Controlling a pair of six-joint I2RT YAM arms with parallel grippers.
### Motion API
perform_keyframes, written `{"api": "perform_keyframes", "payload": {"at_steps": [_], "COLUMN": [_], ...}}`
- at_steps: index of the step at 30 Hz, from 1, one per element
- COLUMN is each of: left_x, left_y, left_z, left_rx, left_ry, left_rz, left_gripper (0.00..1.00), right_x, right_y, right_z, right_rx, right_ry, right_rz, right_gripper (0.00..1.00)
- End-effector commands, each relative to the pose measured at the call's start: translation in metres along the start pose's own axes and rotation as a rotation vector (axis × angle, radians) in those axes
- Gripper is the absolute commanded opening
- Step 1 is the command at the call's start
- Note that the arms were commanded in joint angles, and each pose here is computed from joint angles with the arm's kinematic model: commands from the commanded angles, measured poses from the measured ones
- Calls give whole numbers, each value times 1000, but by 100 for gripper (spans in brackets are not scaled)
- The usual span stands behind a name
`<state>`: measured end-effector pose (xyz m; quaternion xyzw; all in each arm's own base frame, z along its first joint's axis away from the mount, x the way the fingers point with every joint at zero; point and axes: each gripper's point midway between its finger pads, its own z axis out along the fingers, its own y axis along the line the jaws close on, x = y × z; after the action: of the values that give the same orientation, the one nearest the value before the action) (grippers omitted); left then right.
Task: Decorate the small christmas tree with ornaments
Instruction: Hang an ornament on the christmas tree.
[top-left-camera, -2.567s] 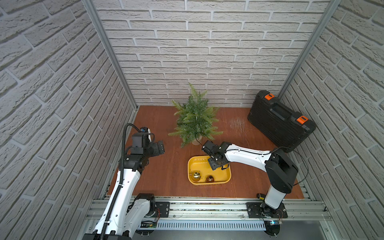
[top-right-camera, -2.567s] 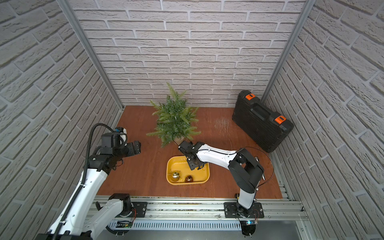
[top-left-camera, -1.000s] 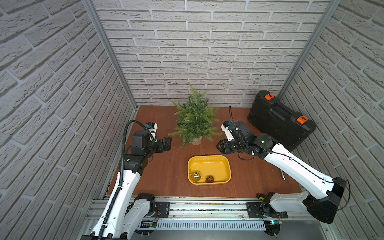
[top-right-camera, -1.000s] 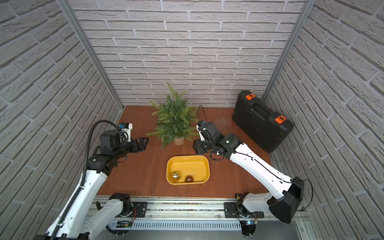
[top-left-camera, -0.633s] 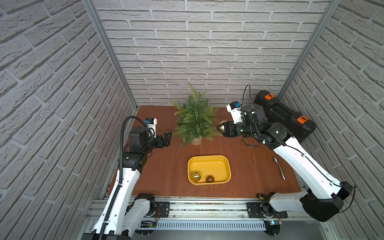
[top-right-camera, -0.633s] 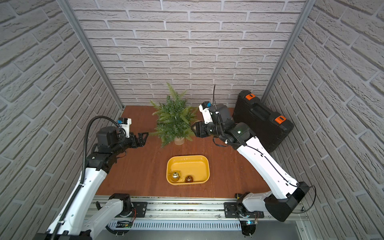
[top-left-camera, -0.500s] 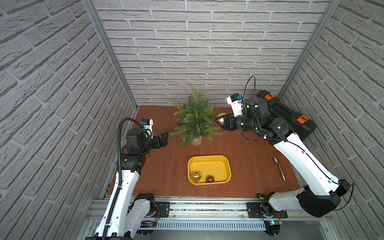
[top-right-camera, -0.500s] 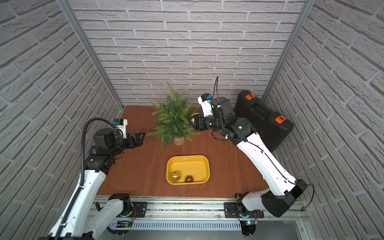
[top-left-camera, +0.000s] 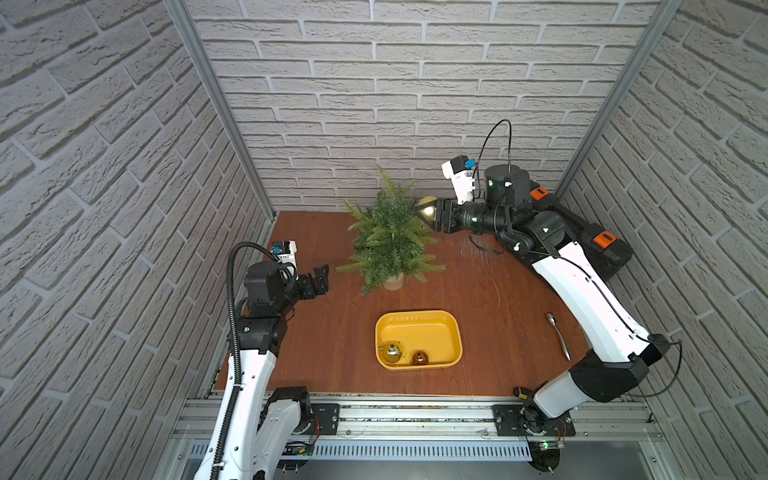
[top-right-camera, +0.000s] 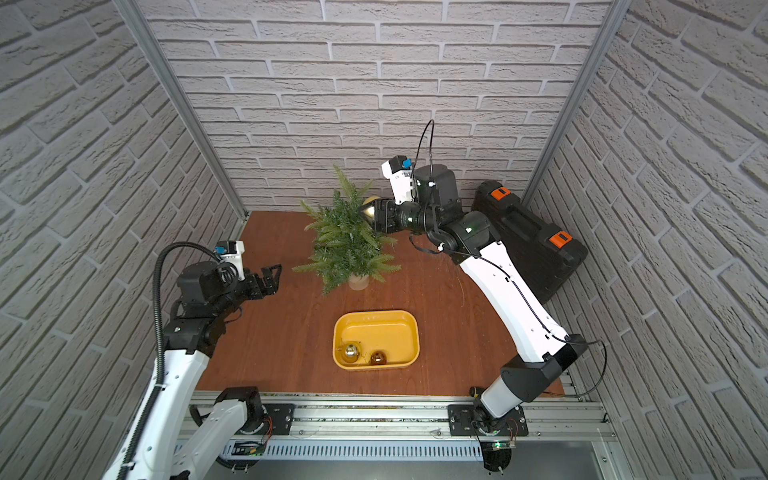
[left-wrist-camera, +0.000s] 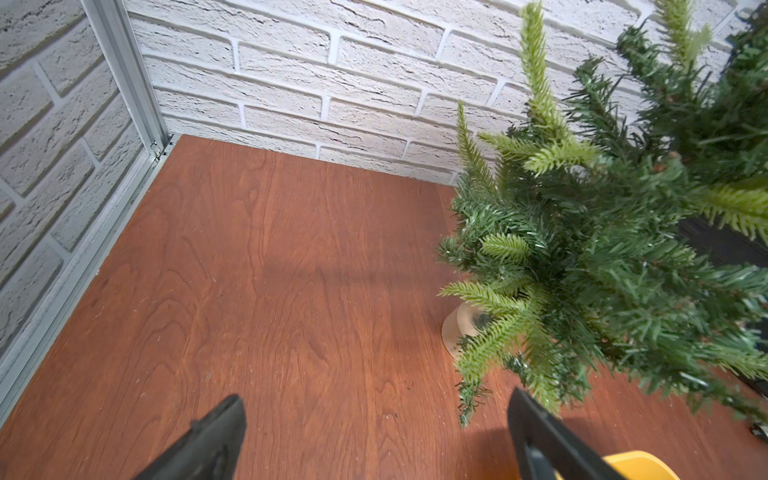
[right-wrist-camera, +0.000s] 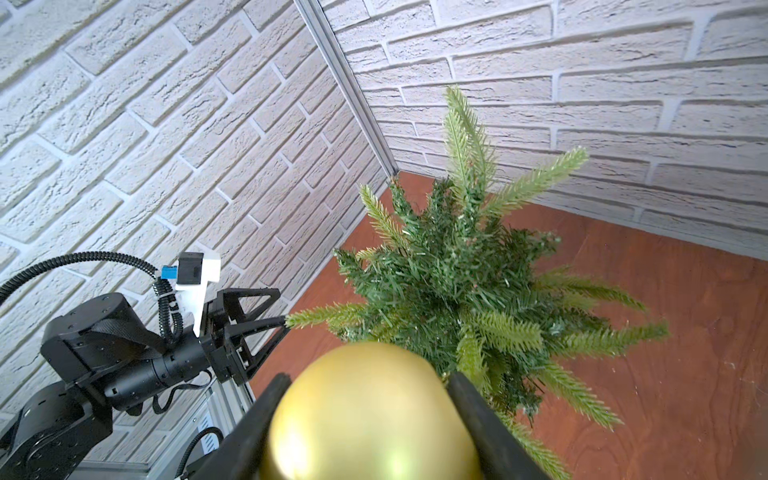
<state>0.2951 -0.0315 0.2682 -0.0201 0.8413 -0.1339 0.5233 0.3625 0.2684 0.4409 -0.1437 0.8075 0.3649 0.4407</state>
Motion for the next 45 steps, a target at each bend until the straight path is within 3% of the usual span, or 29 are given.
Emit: {"api": "perform_keyframes", "payload": {"at_steps": [1, 21, 45], "left_x": [-6, -4, -3], "left_y": [1, 4, 4], "left_z": [-3, -1, 0], "left_rx": [-5, -11, -9], "left_ry": [-37, -25, -21], "left_rz": [6, -3, -3], "left_gripper": [98, 98, 98], "right_x": [-21, -24, -16], "right_y": [7, -23, -28], "right_z": [-3, 6, -1], "right_rx": [-32, 58, 87], "right_ry": [-61, -46, -38], "right_rz": [-13, -13, -18], "right_gripper": [52, 49, 48]}}
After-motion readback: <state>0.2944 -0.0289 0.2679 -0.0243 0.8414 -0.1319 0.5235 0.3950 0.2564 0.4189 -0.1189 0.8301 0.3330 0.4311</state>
